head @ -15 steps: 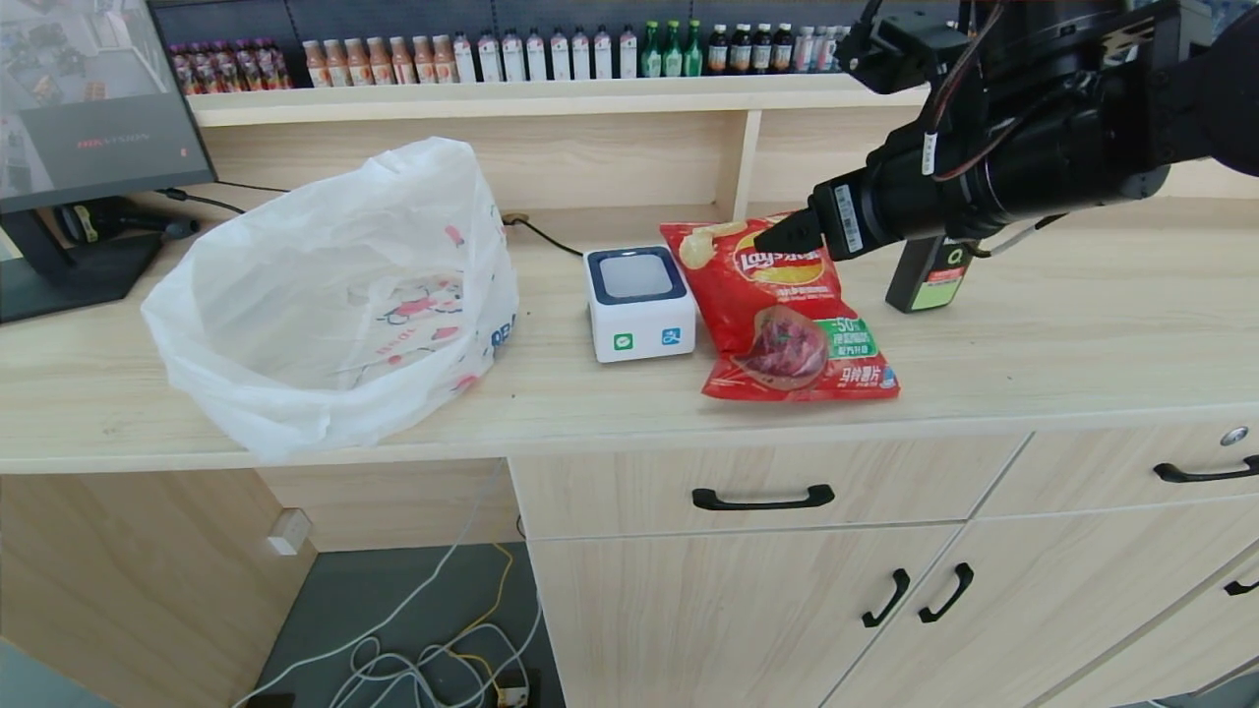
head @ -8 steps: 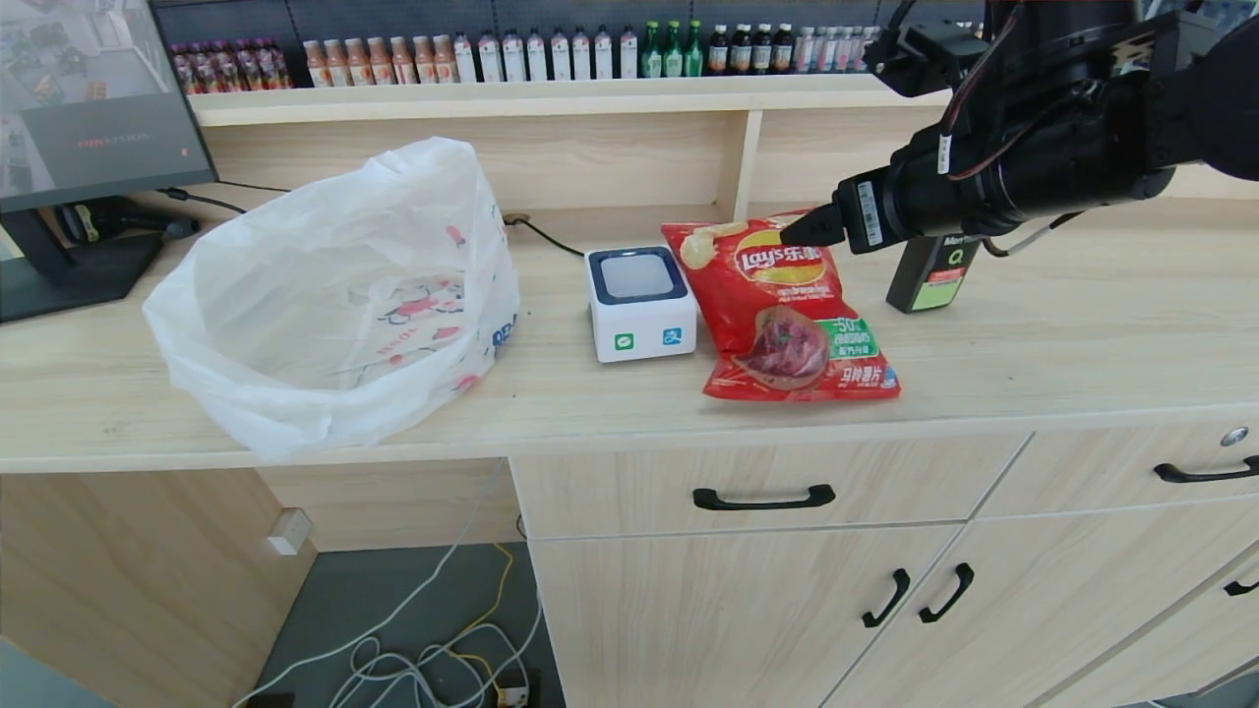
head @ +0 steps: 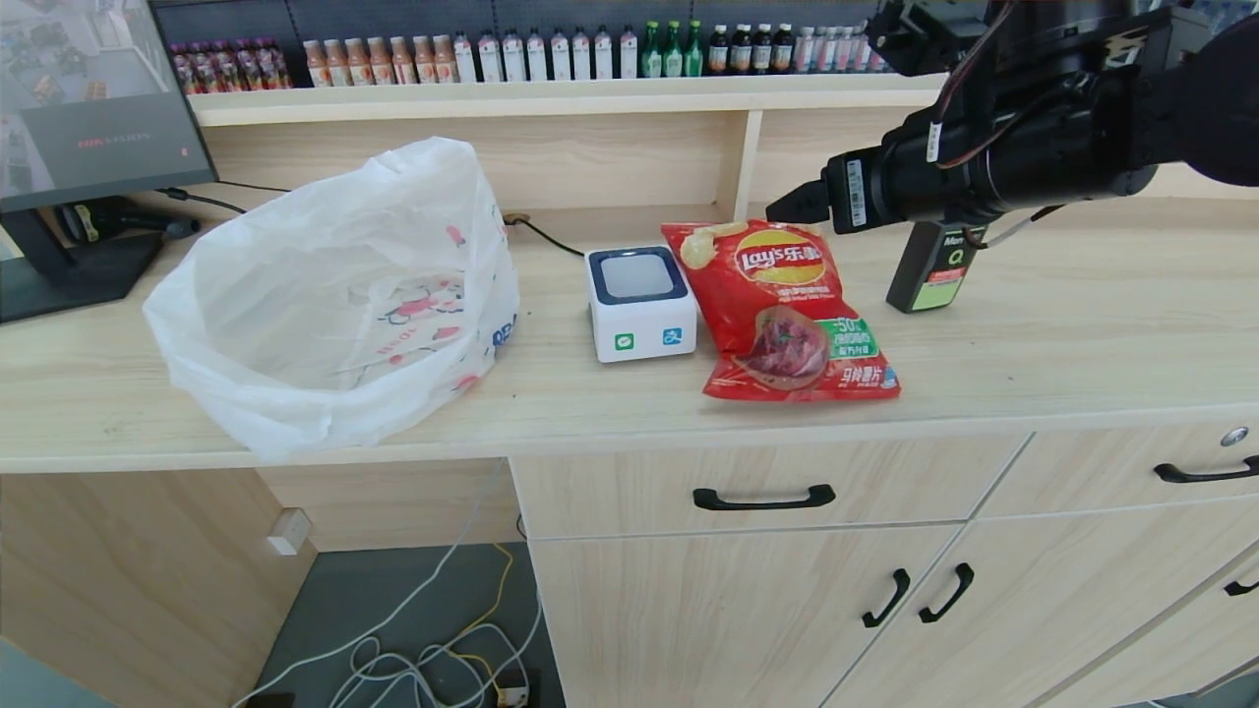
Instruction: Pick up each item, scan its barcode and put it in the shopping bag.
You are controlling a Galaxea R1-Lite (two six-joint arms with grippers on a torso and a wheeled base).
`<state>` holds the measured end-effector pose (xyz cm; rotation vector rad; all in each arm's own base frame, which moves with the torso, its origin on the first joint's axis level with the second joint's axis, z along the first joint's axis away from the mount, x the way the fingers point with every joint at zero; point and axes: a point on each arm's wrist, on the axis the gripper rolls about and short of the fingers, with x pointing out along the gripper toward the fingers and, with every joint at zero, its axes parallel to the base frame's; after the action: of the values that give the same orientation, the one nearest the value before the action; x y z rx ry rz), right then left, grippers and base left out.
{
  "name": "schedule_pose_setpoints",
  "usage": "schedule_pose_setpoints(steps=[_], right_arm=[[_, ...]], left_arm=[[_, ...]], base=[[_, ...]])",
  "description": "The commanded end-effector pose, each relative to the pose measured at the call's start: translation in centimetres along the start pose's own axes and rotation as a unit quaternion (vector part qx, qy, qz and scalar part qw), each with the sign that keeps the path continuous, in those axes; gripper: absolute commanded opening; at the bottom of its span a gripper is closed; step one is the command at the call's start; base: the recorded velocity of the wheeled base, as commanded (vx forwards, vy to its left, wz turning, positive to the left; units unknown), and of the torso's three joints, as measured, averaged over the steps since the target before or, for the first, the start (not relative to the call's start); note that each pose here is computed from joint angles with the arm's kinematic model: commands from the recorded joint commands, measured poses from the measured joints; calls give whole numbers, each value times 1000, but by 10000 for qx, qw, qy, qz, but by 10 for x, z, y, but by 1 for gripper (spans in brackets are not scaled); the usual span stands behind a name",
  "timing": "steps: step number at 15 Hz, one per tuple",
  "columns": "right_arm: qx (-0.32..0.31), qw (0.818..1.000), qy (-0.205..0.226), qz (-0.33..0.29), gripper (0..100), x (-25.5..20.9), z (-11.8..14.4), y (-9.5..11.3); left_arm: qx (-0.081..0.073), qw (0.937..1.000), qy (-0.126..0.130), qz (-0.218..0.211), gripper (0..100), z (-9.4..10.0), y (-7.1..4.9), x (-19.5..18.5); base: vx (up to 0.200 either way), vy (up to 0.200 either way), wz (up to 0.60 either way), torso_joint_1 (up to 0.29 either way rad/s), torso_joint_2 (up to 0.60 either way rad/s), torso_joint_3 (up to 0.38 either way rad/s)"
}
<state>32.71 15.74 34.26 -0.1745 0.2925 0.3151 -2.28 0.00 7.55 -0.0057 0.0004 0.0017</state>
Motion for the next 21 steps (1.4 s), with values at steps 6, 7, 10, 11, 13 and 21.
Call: schedule_pose_setpoints(steps=[6,7,10,11,13,21], right_arm=[[178,9947,-1013,-72,100,-20,26,-5],[211,9917,-1267,-101,100,-24,32,-7],[264,9865,-1611,-128,100,-34,40,-9],[258,9871,-1575,-125,100,-35,38,-9],[259,9901,-1373,-112,100,-25,24,-7],[385,9930,-1113,-59,100,5,-23,2]], left_arm=[[-2,10000,-2,-1,100,0,0,0],[-2,10000,-2,-1,100,0,0,0],[-2,10000,-2,-1,100,0,0,0],[-2,10000,-2,-1,100,0,0,0],[-2,10000,-2,-9,100,0,0,0],[-2,10000,-2,-1,100,0,0,0]], base=[[0,0,0,0,0,0],[0,0,0,0,0,0],[0,0,0,0,0,0],[0,0,0,0,0,0],[0,0,0,0,0,0],[0,0,0,0,0,0]])
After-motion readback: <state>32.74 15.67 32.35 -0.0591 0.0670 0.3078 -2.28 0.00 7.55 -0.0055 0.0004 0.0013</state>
